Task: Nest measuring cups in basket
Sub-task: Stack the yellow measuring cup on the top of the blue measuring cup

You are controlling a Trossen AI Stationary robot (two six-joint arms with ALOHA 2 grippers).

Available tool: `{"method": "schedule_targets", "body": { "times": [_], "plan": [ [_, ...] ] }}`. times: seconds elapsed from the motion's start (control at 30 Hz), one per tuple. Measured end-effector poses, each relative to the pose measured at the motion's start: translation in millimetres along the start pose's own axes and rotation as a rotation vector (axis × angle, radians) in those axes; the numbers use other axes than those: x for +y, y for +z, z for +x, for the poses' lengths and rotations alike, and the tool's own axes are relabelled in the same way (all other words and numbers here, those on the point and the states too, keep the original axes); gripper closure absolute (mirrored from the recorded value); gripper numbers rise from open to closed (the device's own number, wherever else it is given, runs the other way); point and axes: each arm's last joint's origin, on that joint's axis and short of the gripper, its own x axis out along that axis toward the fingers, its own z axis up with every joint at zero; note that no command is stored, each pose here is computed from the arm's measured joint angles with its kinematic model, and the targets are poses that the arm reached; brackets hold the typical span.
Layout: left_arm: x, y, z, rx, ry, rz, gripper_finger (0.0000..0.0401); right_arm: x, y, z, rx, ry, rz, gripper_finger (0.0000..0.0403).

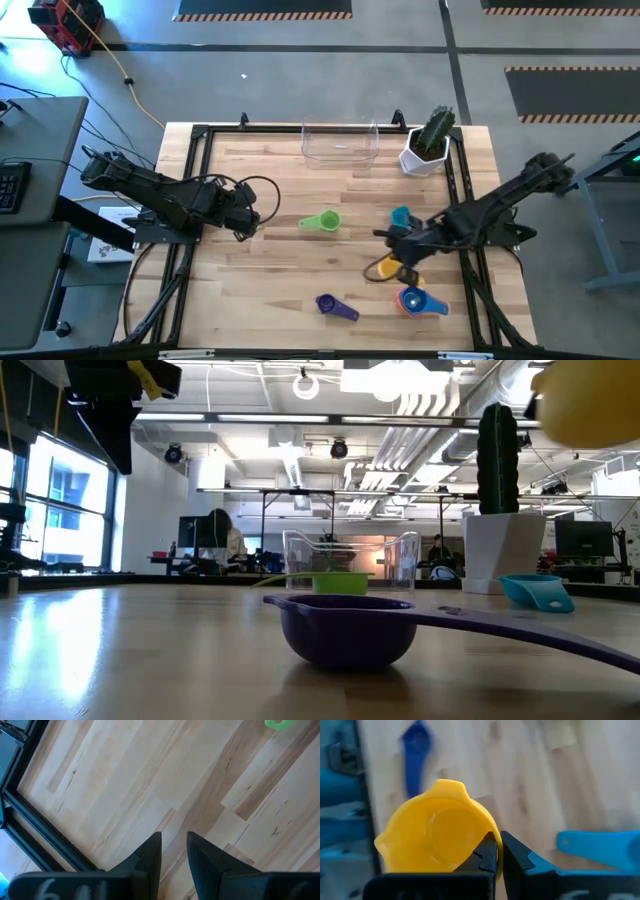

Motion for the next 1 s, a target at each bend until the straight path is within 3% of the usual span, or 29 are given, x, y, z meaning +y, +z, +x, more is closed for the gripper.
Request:
{"method": "schedule_targets", "body": {
  "times": [0.2,0.33,1.0],
  "plan": [
    [0.0,0.0,0.0,0.000,0.000,0.000,0.0318,-2.1,-35.5,-5.0,0.069,0.106,-0.023,0.0403],
    [0.0,0.0,0.0,0.000,0.001,-0.001,0.0318,2.9,-51.5,1.1,0.135,0.114,-0.032,0.0403],
    [-0.1,0.3,0.0,-0.004,0.000,-0.010,0.0318,36.2,-77.2,46.3,0.256,0.043,-0.065,0.0403]
  ]
}}
